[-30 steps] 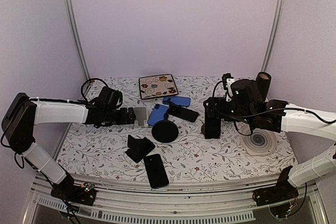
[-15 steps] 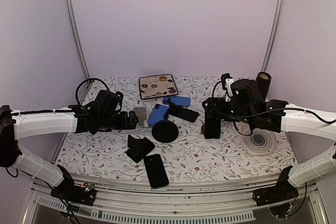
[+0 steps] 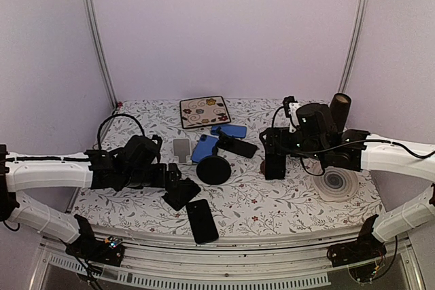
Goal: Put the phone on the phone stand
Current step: Pick up the phone stand from the center of the board.
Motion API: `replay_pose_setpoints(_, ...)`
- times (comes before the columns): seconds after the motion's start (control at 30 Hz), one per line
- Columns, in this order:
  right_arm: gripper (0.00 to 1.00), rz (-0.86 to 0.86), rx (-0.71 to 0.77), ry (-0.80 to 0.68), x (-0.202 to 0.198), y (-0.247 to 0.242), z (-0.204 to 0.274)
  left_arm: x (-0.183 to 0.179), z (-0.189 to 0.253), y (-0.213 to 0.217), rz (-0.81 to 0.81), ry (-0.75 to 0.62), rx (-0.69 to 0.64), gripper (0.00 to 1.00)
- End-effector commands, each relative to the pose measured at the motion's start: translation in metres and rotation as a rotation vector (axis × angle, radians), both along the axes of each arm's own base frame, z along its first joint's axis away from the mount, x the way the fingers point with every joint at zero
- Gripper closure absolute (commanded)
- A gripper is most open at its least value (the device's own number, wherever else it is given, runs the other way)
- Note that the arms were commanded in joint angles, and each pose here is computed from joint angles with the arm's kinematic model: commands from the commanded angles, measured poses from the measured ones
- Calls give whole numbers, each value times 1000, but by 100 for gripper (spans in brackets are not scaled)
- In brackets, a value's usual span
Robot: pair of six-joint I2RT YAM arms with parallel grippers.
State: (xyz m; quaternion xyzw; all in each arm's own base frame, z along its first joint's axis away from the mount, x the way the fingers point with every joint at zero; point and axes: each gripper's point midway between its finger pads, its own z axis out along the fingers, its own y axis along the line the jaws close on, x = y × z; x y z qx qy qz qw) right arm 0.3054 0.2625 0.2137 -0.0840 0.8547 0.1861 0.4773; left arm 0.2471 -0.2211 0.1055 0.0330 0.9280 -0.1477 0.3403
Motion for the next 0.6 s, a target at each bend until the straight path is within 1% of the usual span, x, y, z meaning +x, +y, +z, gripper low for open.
replay_pose_setpoints(0.0,1,6,12,-10,4,3,2,-12,-2,1,7,7,5,3)
replay_pose_setpoints(0.3,1,7,6,-5,4,4,-2,-26,-9,-9,-23,24,6,3)
replay_pose_setpoints(0.57,1,11,4,0,5,6,-4,-30,-19,-17,-35,40,20,3)
